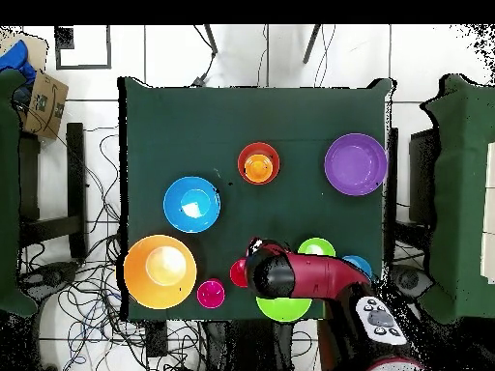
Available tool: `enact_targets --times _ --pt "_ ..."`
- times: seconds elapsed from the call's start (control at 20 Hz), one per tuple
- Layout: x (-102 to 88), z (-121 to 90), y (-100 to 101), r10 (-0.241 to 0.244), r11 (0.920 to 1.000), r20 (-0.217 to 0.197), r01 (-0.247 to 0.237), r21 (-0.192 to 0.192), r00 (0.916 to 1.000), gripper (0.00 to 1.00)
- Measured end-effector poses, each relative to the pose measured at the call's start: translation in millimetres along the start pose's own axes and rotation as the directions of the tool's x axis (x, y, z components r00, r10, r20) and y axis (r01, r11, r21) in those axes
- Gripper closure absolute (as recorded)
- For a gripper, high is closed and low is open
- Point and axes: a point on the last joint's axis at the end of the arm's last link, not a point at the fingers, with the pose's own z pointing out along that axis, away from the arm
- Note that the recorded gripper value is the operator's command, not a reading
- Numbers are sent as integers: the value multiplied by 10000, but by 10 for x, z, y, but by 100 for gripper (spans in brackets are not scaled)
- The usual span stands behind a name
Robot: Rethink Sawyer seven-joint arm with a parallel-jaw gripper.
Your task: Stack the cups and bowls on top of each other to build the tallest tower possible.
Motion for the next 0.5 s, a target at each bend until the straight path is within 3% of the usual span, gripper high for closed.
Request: enact_targets --times 0.5 --pt "-95 -57 -140 350 9994 -148 -351 -69 9993 0"
